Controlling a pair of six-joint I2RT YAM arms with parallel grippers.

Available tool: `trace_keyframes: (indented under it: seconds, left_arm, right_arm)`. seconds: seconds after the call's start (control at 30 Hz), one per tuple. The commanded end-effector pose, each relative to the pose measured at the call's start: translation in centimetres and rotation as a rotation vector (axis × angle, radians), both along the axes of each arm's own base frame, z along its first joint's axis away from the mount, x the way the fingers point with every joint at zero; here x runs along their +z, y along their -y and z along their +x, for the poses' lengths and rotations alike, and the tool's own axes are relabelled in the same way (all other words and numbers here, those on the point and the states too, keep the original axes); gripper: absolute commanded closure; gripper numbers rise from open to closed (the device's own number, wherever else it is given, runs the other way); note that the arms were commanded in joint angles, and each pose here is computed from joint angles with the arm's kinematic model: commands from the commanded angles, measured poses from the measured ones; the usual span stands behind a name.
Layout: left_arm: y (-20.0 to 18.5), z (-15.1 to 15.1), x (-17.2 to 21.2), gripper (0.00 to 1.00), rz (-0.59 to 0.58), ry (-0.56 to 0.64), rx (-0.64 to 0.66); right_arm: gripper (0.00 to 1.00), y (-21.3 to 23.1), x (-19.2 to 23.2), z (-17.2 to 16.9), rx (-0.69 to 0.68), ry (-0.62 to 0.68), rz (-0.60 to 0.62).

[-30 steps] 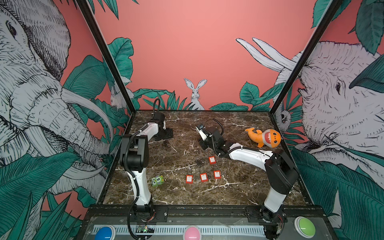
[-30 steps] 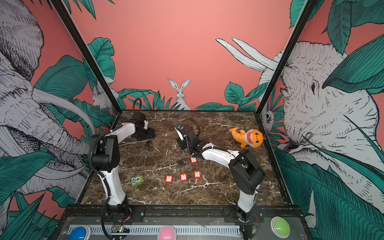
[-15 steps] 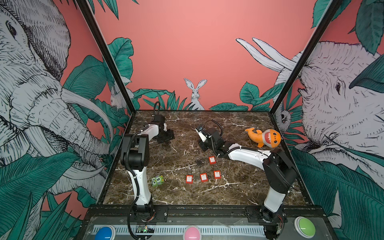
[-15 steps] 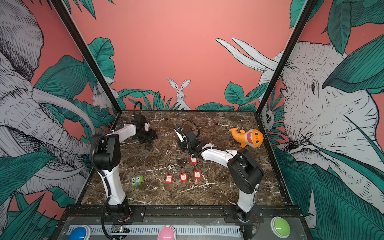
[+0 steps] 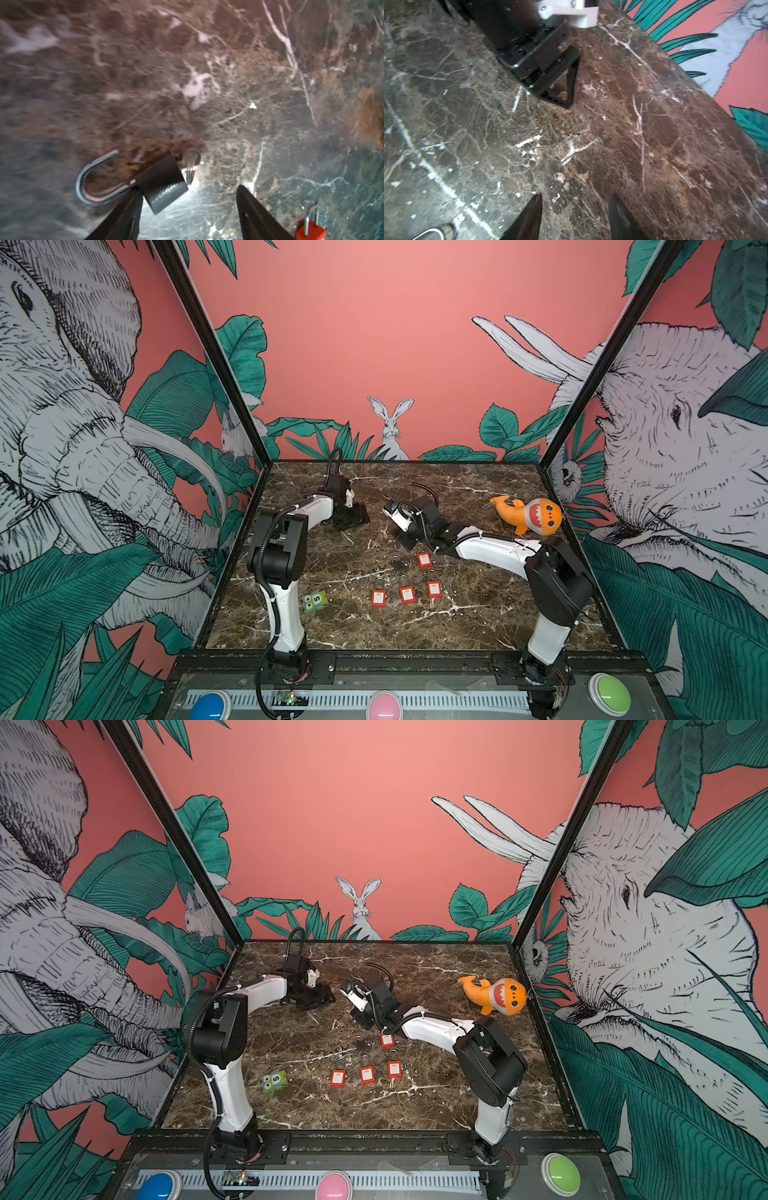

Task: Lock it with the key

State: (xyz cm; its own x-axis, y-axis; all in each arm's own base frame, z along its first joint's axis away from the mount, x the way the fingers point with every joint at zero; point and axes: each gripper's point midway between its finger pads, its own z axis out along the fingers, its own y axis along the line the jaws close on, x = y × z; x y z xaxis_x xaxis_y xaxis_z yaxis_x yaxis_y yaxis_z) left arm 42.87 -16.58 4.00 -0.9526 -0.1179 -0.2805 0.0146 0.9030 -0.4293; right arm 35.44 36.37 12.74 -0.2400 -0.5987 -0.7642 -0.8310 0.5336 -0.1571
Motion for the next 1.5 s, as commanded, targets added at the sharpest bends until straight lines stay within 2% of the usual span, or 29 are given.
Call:
trace_keyframes:
  seconds: [0.0,0.13,0.17,0.4,0.57,0.93,1.17,1.27,1.47]
  left_arm:
    - [0.1,-1.1,0.7,0.28,-0.003,-0.02,0.024]
    - [-1.4,-0.1,2.3,0.28,0.076,0.041,0.057]
    - [-1.5,0.3,2.7,0.28,0.087,0.057,0.063]
    - [-0.5,3.1,2.8,0.29,0.086,0.066,0.027]
    - [0.3,3.4,2.1,0.3,0.059,0.059,-0.005]
    - [1.9,2.0,0.2,0.33,0.032,0.012,-0.098]
    - [2.9,-0.5,-0.4,0.37,0.023,-0.026,-0.197]
    - [3.2,-2.1,-0.7,0.39,0.024,-0.059,-0.236]
    - [3.2,-4.5,0.1,0.41,0.0,-0.063,-0.233]
  right_arm:
    - [0.49,-1.3,0.2,-0.5,0.14,-0.032,0.018]
    - [0.48,-1.6,-0.3,-0.6,0.188,-0.084,0.024]
    - [0.48,-2.0,0.7,-0.1,0.19,-0.069,0.042]
    - [0.48,-2.1,0.6,-0.1,0.192,-0.099,0.058]
    - [0.48,-1.8,0.3,-0.6,0.185,-0.119,0.06]
    - [0.48,-1.5,0.0,-0.9,0.18,-0.141,0.052]
    - [0.48,-1.4,0.4,-0.9,0.174,-0.133,0.053]
    - [0.48,-0.7,-0.7,-1.5,0.171,-0.152,0.03]
    - [0.48,-0.4,-0.6,-1.4,0.169,-0.145,0.018]
